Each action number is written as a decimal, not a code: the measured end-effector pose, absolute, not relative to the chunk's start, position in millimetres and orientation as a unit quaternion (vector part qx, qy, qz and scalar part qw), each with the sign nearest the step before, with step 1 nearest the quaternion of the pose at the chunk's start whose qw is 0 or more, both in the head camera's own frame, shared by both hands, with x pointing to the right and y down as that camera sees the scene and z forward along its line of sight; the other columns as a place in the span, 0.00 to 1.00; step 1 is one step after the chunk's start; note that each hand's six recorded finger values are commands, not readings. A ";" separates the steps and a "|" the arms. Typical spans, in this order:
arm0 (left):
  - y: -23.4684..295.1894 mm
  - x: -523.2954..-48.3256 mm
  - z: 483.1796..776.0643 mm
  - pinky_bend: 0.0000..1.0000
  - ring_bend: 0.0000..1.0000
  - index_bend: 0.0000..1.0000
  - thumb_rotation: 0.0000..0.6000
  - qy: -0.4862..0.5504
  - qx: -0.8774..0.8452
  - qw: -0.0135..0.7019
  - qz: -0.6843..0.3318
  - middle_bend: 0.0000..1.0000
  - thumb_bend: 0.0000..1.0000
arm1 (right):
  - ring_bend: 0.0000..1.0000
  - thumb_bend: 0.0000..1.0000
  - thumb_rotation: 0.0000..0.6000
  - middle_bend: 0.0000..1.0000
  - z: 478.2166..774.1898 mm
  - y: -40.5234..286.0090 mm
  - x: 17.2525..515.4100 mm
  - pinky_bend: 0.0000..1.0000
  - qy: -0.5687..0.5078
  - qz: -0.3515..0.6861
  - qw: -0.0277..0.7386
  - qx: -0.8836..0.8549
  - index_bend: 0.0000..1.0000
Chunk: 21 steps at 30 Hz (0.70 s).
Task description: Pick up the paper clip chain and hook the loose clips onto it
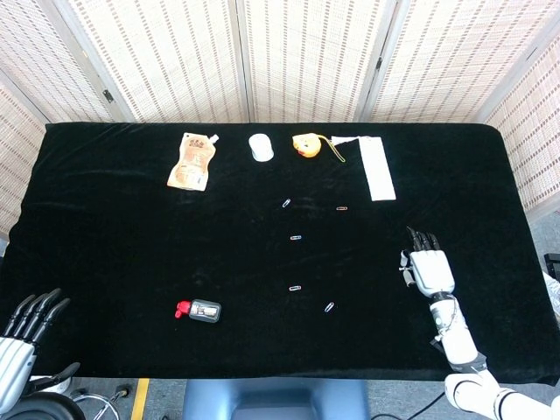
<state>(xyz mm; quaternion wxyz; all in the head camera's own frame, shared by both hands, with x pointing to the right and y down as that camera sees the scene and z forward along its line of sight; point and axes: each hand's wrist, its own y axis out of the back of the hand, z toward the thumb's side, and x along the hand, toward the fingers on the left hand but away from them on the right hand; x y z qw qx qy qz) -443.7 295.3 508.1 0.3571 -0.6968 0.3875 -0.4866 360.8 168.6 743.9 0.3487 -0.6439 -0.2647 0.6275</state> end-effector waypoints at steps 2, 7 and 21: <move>295.4 -443.5 507.6 0.00 0.00 0.00 1.00 0.388 -0.697 0.357 -0.485 0.00 0.12 | 0.00 0.42 1.00 0.00 744.1 168.6 360.4 0.00 -0.266 0.626 0.349 -0.644 0.54; 295.8 -443.5 507.2 0.00 0.00 0.00 1.00 0.388 -0.698 0.358 -0.485 0.00 0.12 | 0.00 0.42 1.00 0.00 743.5 167.7 359.1 0.00 -0.275 0.624 0.351 -0.642 0.65; 296.4 -442.1 508.1 0.00 0.00 0.00 1.00 0.386 -0.698 0.359 -0.485 0.00 0.12 | 0.00 0.42 1.00 0.00 729.5 164.8 351.7 0.00 -0.309 0.600 0.367 -0.641 0.85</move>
